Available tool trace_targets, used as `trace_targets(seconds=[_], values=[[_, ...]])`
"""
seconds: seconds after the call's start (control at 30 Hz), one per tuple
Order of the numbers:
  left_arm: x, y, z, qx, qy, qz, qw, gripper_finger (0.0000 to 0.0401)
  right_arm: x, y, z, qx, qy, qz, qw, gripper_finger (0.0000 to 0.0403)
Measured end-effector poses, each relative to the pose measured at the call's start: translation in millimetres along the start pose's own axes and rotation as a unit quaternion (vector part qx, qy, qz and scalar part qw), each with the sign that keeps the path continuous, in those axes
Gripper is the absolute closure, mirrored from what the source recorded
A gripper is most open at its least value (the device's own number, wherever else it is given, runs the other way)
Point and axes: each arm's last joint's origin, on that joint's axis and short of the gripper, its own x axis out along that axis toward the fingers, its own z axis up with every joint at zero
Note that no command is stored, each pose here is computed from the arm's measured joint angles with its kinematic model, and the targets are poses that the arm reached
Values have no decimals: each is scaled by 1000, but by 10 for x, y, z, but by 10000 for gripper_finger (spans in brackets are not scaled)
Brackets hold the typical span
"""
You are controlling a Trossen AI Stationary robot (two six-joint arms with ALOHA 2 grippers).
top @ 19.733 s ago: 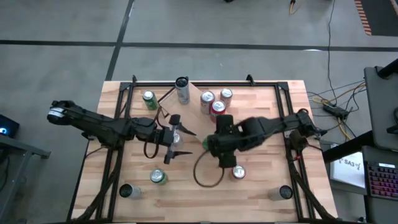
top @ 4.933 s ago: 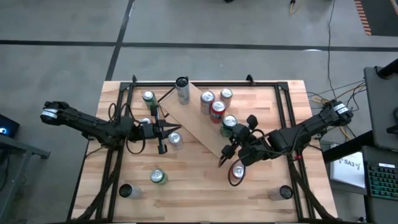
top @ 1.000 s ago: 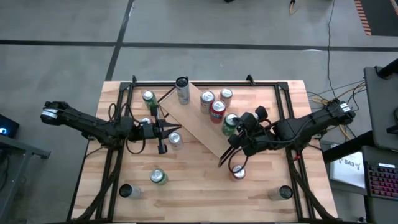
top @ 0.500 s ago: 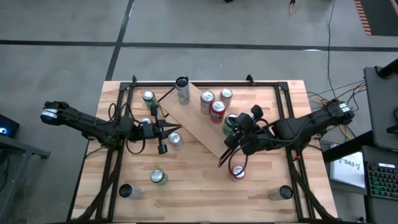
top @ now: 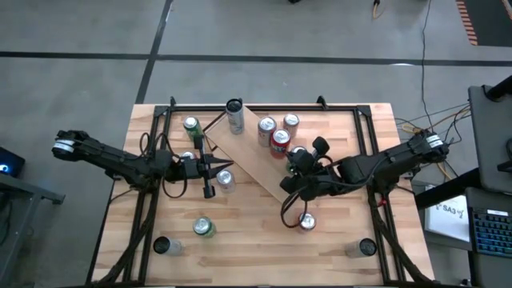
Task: Place canned beverage on shelf
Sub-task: Put the bottom right green soda can on the shelf
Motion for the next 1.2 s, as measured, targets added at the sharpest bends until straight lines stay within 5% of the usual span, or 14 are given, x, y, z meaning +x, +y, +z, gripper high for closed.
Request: trace_targets(seconds=[1.2], values=[[0, -1, -3, 0, 1, -1, 1000, 401, -31, -92, -95, -4, 32, -24, 999, 390]])
